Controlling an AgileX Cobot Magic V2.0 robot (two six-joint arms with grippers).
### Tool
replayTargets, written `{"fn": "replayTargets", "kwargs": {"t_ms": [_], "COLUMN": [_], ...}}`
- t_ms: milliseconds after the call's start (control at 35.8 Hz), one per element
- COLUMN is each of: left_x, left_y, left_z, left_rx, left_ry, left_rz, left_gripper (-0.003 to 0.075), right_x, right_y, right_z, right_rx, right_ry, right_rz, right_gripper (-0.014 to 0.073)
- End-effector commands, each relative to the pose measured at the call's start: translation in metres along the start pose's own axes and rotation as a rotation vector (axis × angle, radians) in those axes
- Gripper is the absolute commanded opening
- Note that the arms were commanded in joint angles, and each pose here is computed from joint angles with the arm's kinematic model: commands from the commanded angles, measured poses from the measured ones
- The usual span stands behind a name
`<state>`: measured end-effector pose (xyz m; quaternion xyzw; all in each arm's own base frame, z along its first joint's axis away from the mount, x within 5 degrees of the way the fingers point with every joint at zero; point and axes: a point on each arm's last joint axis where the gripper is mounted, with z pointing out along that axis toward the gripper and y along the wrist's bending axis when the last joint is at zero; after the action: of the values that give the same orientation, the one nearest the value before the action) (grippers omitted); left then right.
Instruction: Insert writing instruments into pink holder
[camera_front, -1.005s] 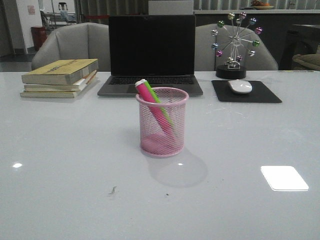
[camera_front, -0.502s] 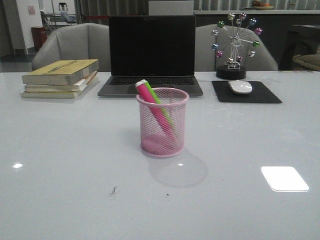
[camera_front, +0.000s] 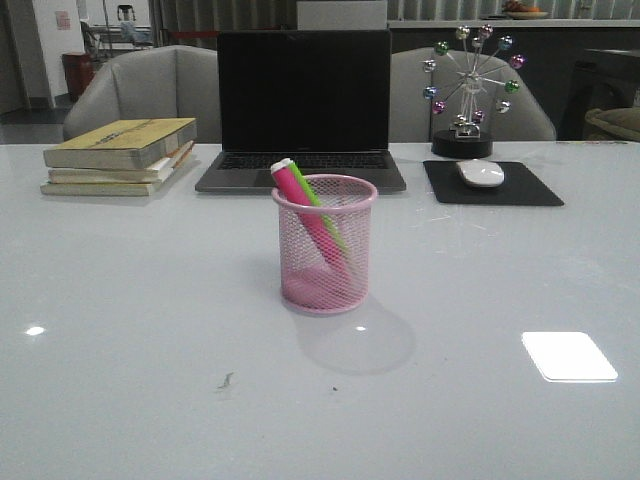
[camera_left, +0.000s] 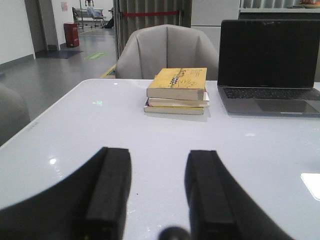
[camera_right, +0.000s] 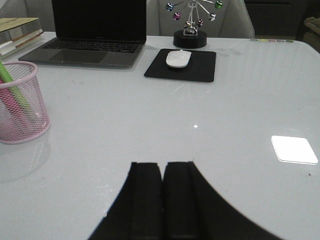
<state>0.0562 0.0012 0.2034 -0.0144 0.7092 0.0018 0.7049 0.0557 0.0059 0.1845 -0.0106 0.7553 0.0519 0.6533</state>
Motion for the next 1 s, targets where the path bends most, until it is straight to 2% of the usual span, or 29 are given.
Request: {"fn": "replayTargets", "kwargs": {"t_ms": [0,56,84,977], "left_x": [-0.0076,-0.0078,-0.0078,-0.0076], "left_y": [0.0001,0.0001,0.0001,0.0001], "left_z": [-0.0023,-0.0023,-0.0023,-0.0023], "left_rx": [0.000,0.000,0.000,0.000], "left_ry": [-0.103,-0.105,-0.105,-0.103], "left_rz": [-0.023,-0.023,-0.023,-0.031], "left_gripper": [0.0197,0.0108,0.0089,0.0092], "right_x": [-0.0082,-0.0082,-0.0082,-0.0082], "right_y": [-0.0002,-0.0002,-0.0002,-0.0002], "right_z": [-0.0016,-0.0016,-0.0016,-0.0016], "right_rx": [0.002,0.002,0.002,0.002], "right_ry": [-0.102,-0.102,-0.102,-0.102], "right_rz": [-0.006,-0.006,-0.006,-0.006], "right_gripper": [0.0050,0.0050,0.0050,0.0050]}}
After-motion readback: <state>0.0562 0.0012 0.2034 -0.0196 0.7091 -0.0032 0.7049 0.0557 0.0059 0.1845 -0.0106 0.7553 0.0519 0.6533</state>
